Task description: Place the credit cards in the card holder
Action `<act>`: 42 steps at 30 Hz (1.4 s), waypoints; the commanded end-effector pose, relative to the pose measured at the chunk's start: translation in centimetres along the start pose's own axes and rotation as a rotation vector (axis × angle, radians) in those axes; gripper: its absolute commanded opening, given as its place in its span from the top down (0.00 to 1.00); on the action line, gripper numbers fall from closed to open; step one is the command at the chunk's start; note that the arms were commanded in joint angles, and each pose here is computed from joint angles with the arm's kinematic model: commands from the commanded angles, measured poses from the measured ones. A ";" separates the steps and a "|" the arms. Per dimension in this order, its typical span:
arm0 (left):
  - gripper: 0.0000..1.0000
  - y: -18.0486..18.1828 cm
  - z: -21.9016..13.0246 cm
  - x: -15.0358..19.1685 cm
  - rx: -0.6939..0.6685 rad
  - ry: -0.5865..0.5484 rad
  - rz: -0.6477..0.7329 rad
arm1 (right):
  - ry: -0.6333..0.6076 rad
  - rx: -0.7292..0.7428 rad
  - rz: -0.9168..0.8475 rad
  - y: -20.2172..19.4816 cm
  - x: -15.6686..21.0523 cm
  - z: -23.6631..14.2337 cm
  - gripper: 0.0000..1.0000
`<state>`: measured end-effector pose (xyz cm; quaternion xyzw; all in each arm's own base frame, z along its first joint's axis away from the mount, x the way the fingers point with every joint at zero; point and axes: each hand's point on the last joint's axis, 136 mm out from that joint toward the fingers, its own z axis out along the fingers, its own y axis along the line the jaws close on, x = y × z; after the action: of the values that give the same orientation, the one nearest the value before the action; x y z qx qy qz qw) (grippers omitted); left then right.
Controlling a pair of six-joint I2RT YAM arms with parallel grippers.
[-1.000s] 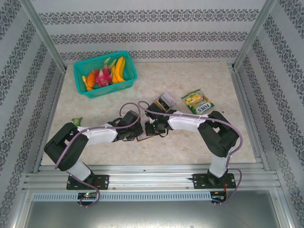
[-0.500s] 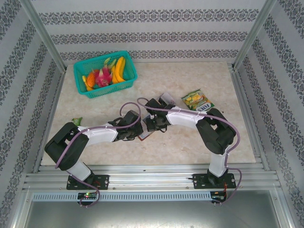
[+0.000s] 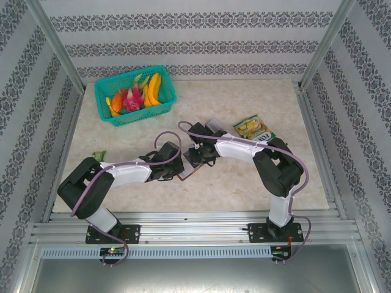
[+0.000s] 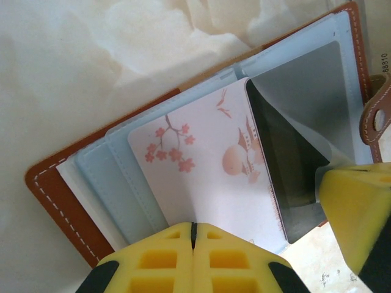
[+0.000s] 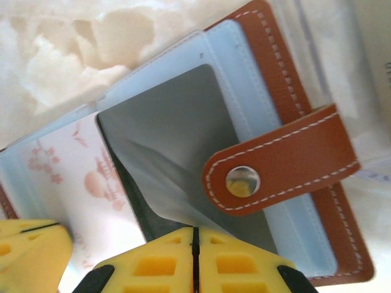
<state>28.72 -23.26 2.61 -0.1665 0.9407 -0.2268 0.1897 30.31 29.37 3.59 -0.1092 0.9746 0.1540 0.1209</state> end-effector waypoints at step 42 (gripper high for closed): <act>0.99 5.8 0.9 2.6 -0.203 0.080 0.029 | -0.046 -0.050 0.002 1.7 -0.3 -0.5 0.90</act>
<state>28.82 -23.11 2.55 -0.1641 0.9422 -0.2202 0.1920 31.00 29.70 2.85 -0.1112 0.9749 0.1288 0.1433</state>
